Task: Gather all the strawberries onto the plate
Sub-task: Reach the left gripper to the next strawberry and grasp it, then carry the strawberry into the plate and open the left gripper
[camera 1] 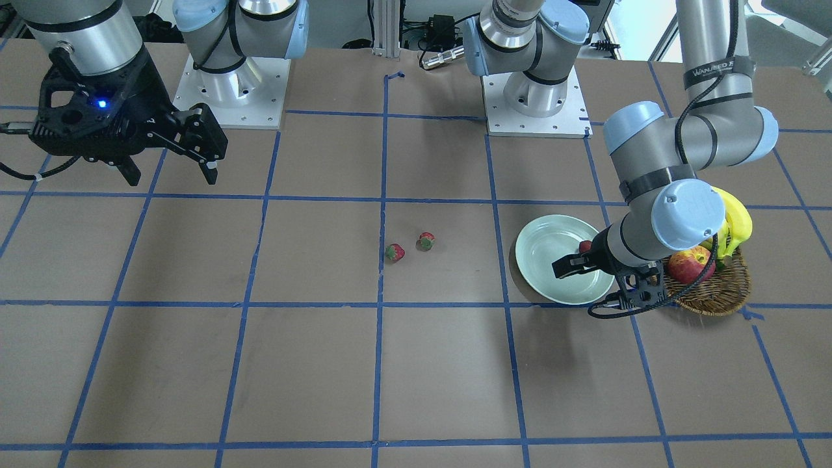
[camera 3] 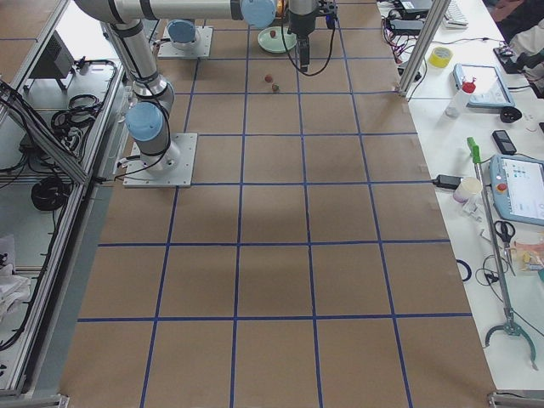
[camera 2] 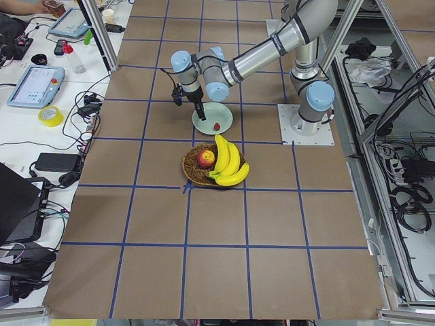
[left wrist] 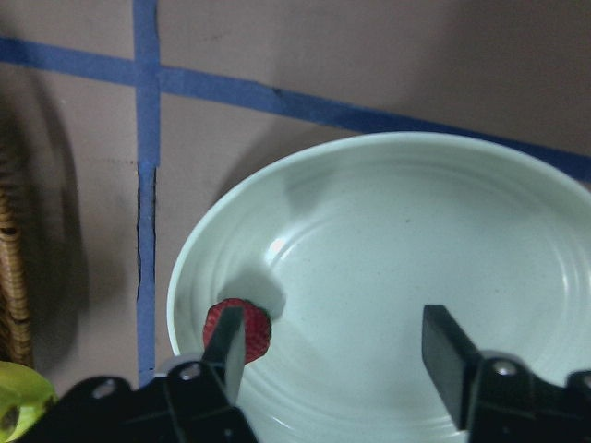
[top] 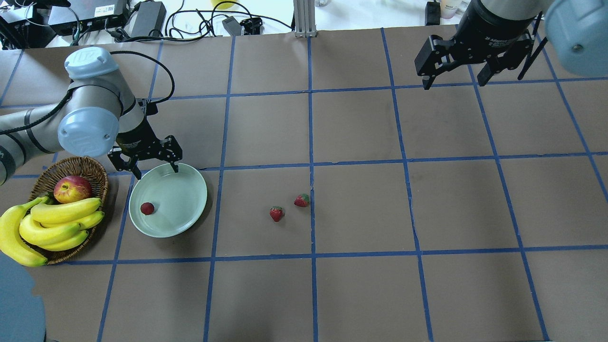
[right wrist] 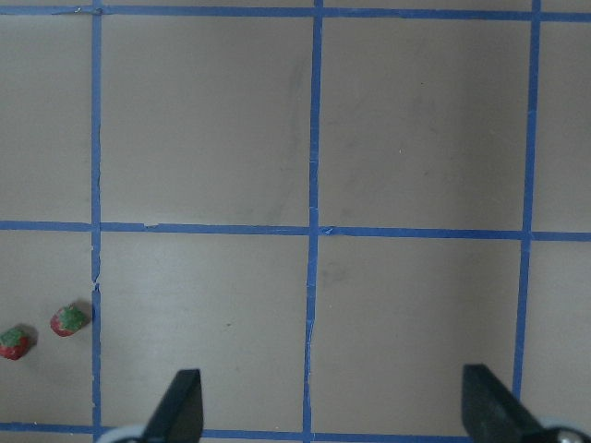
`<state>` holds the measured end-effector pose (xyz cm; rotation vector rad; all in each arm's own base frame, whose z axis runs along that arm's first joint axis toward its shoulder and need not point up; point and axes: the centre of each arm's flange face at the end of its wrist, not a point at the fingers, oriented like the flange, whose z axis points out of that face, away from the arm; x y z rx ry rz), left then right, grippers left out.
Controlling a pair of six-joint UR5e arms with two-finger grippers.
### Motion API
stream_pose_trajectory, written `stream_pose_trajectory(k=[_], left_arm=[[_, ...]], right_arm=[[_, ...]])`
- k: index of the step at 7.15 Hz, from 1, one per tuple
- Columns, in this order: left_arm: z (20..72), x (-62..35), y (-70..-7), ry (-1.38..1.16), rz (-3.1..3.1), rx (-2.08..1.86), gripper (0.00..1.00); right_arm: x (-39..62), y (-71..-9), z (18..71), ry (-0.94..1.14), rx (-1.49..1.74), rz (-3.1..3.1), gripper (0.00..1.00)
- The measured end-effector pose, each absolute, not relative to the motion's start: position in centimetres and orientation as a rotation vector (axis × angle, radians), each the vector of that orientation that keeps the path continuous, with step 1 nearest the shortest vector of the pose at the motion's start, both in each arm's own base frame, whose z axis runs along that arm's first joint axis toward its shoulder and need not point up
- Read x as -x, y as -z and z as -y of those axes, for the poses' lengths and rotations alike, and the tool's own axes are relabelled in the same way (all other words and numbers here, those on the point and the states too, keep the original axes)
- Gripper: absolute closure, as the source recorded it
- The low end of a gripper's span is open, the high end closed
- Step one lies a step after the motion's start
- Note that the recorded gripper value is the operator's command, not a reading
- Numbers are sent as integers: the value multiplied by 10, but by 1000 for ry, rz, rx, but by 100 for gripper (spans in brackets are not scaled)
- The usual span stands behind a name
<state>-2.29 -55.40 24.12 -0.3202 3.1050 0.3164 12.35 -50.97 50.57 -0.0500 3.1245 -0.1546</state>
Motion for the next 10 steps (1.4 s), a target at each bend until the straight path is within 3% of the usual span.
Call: stream_pose_trajectory(k=[3, 6, 10], left_arm=[[544, 139, -261, -232, -3189, 226, 0], [500, 243, -226, -200, -3269, 142, 0], [454, 271, -187, -152, -3277, -8, 0]], right_arm=[[-124, -506, 509, 153, 53, -3118, 0], [-124, -506, 509, 153, 52, -3117, 0], [-124, -506, 509, 153, 49, -3117, 0]])
